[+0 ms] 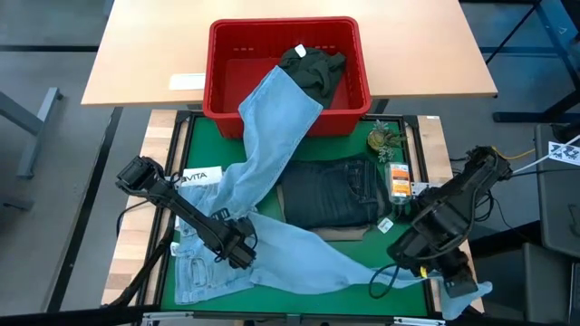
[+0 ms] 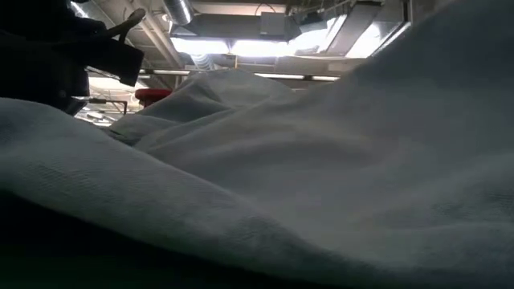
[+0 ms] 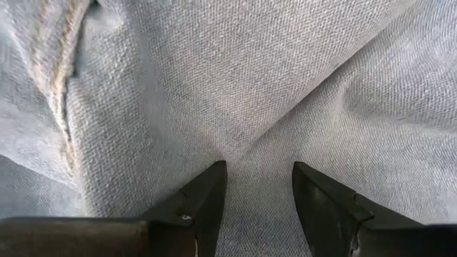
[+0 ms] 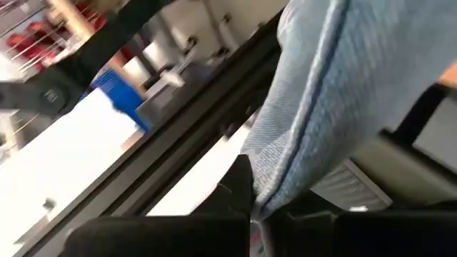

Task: Fold Laundry from Bin
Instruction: Fold the light blue jeans

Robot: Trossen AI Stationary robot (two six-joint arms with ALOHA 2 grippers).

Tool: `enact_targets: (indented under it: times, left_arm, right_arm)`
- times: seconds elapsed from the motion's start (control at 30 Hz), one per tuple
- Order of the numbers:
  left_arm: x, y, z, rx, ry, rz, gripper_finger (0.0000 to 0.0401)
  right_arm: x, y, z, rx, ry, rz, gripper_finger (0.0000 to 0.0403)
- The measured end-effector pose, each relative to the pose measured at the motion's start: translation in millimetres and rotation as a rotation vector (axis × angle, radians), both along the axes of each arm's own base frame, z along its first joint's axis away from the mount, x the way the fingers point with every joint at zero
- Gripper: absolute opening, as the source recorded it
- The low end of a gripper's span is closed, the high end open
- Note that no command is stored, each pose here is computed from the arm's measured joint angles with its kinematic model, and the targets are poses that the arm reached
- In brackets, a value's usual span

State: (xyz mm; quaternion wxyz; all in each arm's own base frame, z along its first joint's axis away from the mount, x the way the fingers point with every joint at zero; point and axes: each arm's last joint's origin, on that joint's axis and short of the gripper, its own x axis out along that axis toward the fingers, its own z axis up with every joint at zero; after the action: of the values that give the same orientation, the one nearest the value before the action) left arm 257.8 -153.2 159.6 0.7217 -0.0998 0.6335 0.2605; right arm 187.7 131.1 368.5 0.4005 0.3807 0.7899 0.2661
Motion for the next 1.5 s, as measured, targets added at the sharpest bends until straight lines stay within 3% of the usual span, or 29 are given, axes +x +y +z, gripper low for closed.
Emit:
enact_targets:
  times: [0.1,0.3,0.5,0.7,0.9,1.0,1.2,1.5]
  left_arm:
    - [2,-1,5,-0.001,-0.009,-0.015,0.0158]
    - [12,-6,33,-0.011,-0.088,-0.059,0.0158]
    - [33,-15,67,0.022,-0.274,-0.189,0.0158]
    - [64,-21,81,0.04,-0.549,-0.392,0.0158]
    - [98,-14,95,0.095,-0.785,-0.533,0.0158]
    - [107,-8,99,0.139,-0.835,-0.621,0.0158]
    - [130,2,100,0.13,-0.961,-0.772,0.0158]
    - [158,14,65,0.127,-0.977,-0.961,0.0158]
  right_arm:
    - [3,1,0,-0.003,-0.038,-0.004,0.0006]
    - [23,5,6,0.135,-0.205,-0.042,0.0003]
    - [49,1,18,0.242,-0.46,-0.107,0.0004]
    - [60,-2,24,0.28,-0.67,-0.109,0.0004]
    - [59,-1,23,0.273,-0.688,-0.096,0.0005]
    - [59,-1,23,0.271,-0.686,-0.096,0.0005]
    - [58,-2,22,0.265,-0.674,-0.094,0.0005]
    - [58,-2,21,0.253,-0.676,-0.1,0.0005]
